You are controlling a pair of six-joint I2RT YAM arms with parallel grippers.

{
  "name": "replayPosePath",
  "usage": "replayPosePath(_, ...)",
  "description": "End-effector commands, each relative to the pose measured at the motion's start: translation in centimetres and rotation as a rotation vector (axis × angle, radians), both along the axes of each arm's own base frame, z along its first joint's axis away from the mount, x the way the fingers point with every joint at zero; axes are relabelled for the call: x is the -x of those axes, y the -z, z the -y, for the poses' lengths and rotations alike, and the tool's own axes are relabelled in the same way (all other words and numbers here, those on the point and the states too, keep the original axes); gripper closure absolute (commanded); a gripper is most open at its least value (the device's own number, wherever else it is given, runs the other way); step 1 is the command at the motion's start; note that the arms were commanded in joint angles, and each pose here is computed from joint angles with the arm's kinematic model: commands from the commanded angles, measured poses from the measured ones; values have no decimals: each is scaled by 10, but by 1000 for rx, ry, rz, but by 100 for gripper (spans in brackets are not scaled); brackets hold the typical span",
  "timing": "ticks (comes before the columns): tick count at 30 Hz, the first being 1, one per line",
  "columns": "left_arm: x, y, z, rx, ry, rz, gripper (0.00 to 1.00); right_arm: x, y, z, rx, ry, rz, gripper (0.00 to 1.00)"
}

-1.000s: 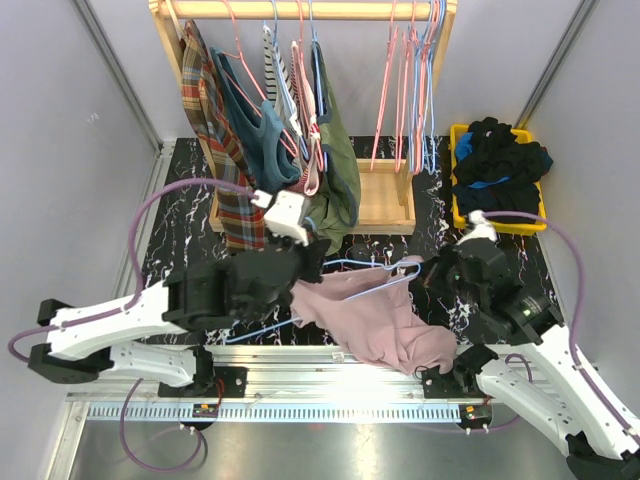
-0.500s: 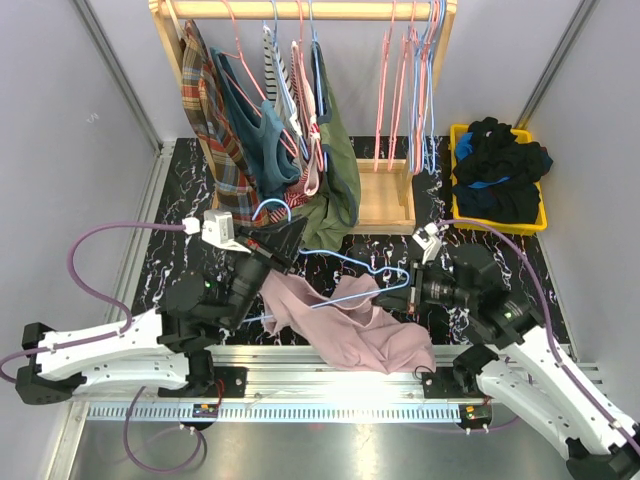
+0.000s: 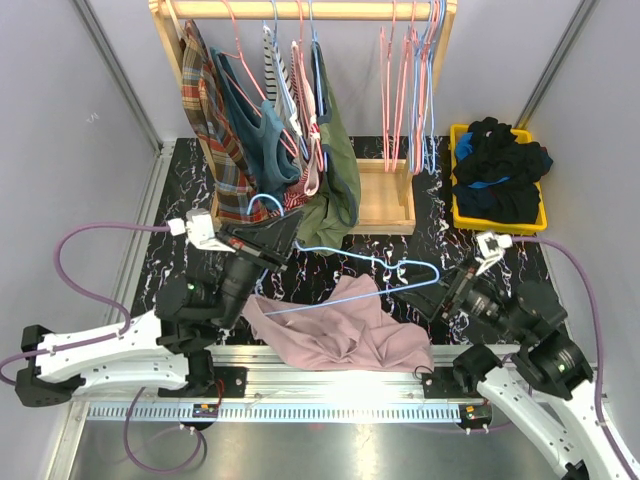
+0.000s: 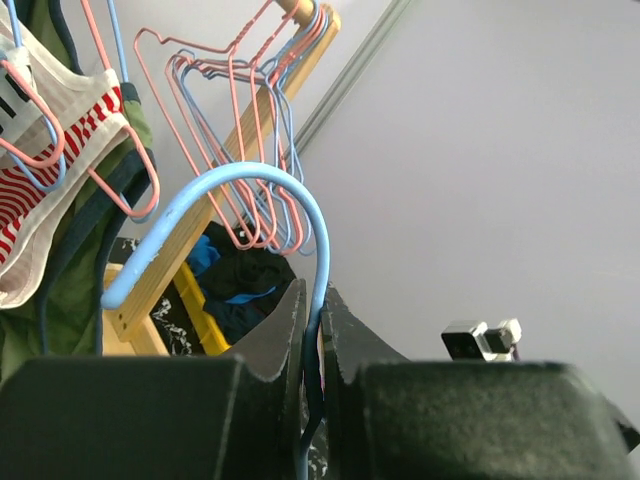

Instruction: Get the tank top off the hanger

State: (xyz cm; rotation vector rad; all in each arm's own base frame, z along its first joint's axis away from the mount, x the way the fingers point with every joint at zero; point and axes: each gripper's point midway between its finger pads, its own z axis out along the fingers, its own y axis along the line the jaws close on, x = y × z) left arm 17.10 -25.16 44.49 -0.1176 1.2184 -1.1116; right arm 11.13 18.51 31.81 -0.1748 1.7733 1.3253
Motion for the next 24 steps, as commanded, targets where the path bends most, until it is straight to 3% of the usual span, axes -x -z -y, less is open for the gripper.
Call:
replayPosePath(1,5,-22,-26,166,-2,7,100,-21,-10,40,-36,289,-2,0)
replayPosePath(4,9,-32,-36,269,16,34,100,-23,-4,52,-28,355,-16,0)
replayPosePath(7,12,-46,-48,455,78,59,100,-22,6,41,32,289,-54,0)
replayPosePath(8,17,-57,-55,591,146,50,100,-25,12,35,59,272,-75,0)
replayPosePath(11,18,-63,-54,766,282,26,100,-26,20,27,113,227,-103,0)
replayPosePath(14,22,-65,-52,885,384,-3,100,-27,25,26,165,216,-113,0)
replayPosePath(18,20,-56,-45,943,450,-71,100,-28,27,33,238,230,-119,0)
replayPosePath(19,21,-55,-46,941,452,-62,100,-28,27,34,250,234,-121,0)
replayPosePath(21,21,-54,-36,758,401,-64,100,-31,30,41,288,268,-131,0)
replayPosePath(22,10,-40,-16,488,298,-119,100,-31,23,45,290,284,-117,0)
replayPosePath(24,14,-43,-24,361,258,-86,100,-32,16,62,332,358,-111,0)
